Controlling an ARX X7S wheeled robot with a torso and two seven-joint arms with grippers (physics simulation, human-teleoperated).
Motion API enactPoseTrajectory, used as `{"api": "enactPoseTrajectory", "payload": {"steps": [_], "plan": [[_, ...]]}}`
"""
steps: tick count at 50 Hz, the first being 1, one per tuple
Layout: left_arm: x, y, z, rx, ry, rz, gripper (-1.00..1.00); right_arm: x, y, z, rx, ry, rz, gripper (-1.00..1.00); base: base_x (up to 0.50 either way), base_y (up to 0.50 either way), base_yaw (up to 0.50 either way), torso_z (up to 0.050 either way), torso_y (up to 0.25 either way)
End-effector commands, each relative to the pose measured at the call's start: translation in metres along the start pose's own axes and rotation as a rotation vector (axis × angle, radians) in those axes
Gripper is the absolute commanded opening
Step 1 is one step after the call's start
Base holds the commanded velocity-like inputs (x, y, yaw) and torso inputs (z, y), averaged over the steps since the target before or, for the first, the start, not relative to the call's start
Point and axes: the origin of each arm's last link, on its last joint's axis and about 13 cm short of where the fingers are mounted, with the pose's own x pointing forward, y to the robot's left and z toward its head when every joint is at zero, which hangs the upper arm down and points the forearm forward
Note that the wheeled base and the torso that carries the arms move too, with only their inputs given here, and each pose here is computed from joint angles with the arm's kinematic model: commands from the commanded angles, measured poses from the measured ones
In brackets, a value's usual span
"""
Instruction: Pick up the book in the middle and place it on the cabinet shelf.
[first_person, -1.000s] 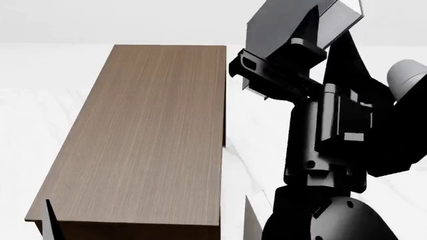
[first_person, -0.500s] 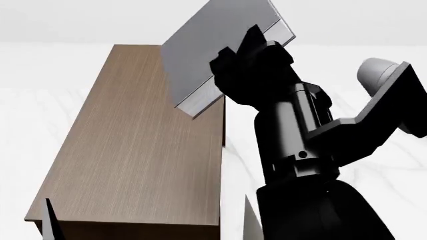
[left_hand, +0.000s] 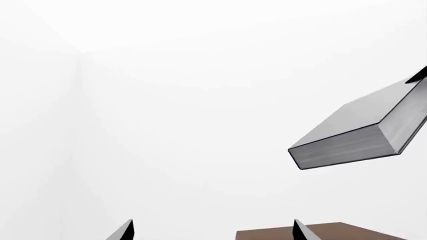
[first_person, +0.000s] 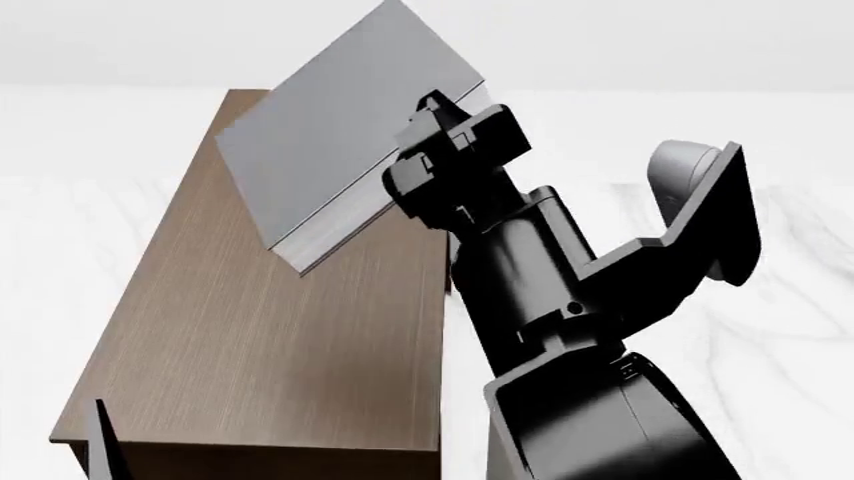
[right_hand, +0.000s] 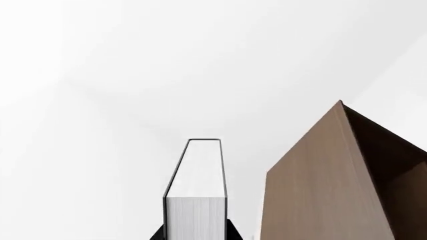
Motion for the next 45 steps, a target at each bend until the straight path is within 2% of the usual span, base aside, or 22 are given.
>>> {"api": "enactPoseTrajectory", "payload": {"steps": [1, 26, 45], "plan": [[0.002, 0.000, 0.001, 0.005, -0.017, -0.004, 1.00, 0.000, 0.004, -0.003, 0.037, -0.008, 0.073, -1.00, 0.00, 0.00, 0.00, 0.000, 0.000], [0.001, 0.000, 0.001, 0.004, -0.016, -0.010, 1.00, -0.004, 0.010, -0.018, 0.079, 0.060, 0.138, -1.00, 0.00, 0.00, 0.00, 0.000, 0.001], [-0.003, -0.002, -0.004, 0.003, -0.015, -0.016, 1.00, -0.003, 0.006, -0.027, 0.051, 0.086, 0.099, -1.00, 0.00, 0.00, 0.00, 0.000, 0.001]]}}
